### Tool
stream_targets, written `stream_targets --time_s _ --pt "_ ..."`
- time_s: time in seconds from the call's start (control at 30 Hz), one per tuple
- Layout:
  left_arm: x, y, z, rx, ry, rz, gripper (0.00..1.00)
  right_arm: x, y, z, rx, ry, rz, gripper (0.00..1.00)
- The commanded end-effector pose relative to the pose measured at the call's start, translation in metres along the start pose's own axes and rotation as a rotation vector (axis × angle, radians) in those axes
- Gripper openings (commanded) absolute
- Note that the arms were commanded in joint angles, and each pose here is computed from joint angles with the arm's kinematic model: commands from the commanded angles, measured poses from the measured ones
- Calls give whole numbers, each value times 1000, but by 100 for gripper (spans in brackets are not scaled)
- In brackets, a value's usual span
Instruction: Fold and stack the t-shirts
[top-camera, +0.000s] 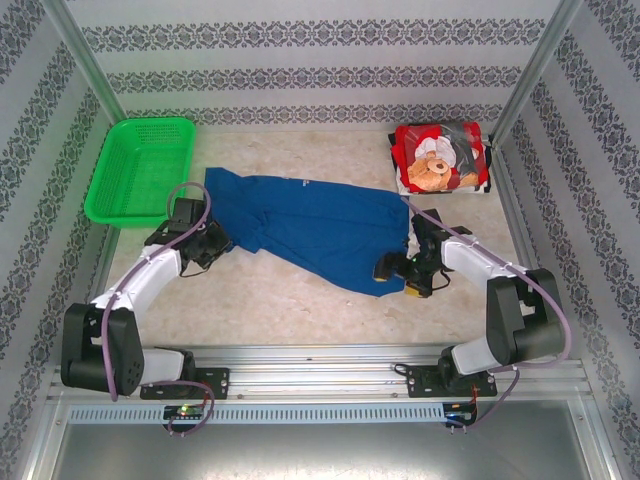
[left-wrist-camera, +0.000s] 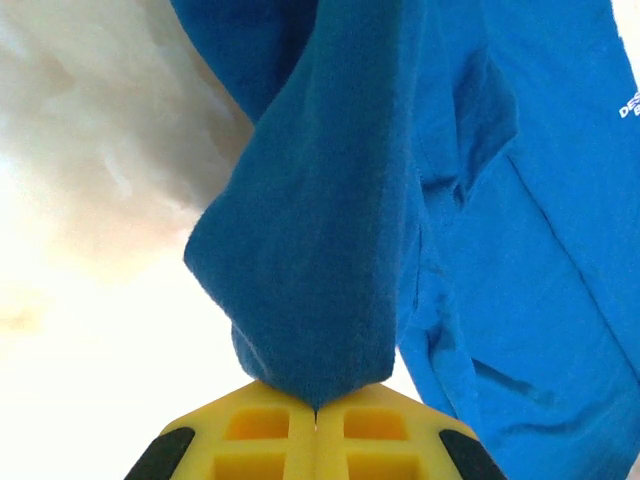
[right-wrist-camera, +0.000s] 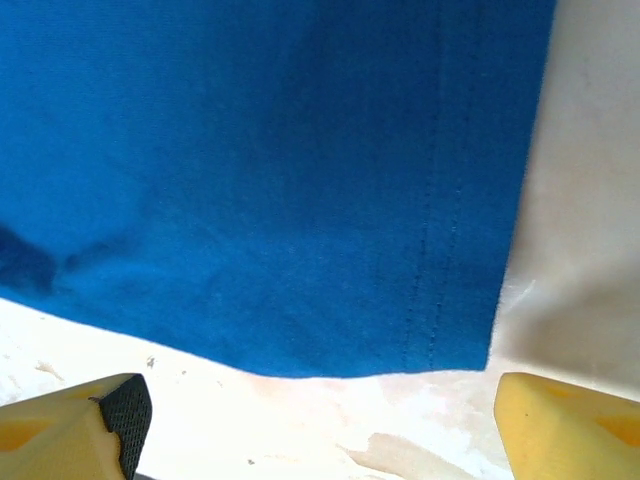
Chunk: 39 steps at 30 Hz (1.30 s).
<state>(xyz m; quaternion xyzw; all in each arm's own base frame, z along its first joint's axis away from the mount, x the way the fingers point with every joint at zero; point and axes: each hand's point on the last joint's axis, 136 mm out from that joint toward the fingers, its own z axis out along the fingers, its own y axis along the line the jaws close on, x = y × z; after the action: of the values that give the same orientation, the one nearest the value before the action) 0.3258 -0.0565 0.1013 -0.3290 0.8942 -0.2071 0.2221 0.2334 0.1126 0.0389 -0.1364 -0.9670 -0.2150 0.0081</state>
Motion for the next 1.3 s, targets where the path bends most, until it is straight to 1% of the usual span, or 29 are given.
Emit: stream_targets --time_s 0.0,0.17,0.3,0.43,0.5,0.57,0.6,0.67,0.73,0.8,0.93,1.03,1.2,1.27 --pt "5 10 -6 -23 15 12 0 1 -16 5 57 -1 63 88" --pt "6 14 -7 -25 11 10 0 -3 -19 8 73 -17 84 82" --pt "5 14 -7 -23 14 12 0 -5 -19 13 71 -14 104 71" --pt "3 14 -8 -19 7 11 0 -6 -21 16 83 -13 110 65" --pt "2 13 -8 -16 6 12 0 -7 -22 18 95 -9 113 56" --pt "1 13 -9 -15 4 15 0 -11 -23 18 108 -17 120 42" --pt "1 12 -9 -13 3 17 0 -13 -24 18 118 -21 125 40" --pt "-1 12 -10 -11 1 16 0 -16 -23 18 121 -21 129 29" --pt "-2 11 -11 -7 1 20 0 -21 -19 17 114 -22 128 15" --pt "-3 10 -13 -5 2 24 0 -24 -12 12 101 -26 122 8" --pt "-7 7 -19 -9 -10 45 0 -31 -1 -4 80 -39 106 6" --pt "-9 6 -19 -10 -9 54 0 -37 0 -6 77 -19 112 5" --pt "-11 4 -19 -8 -14 63 0 -51 3 -1 67 1 115 11" --pt "-12 2 -18 -3 -10 68 0 -56 4 2 67 11 113 17"
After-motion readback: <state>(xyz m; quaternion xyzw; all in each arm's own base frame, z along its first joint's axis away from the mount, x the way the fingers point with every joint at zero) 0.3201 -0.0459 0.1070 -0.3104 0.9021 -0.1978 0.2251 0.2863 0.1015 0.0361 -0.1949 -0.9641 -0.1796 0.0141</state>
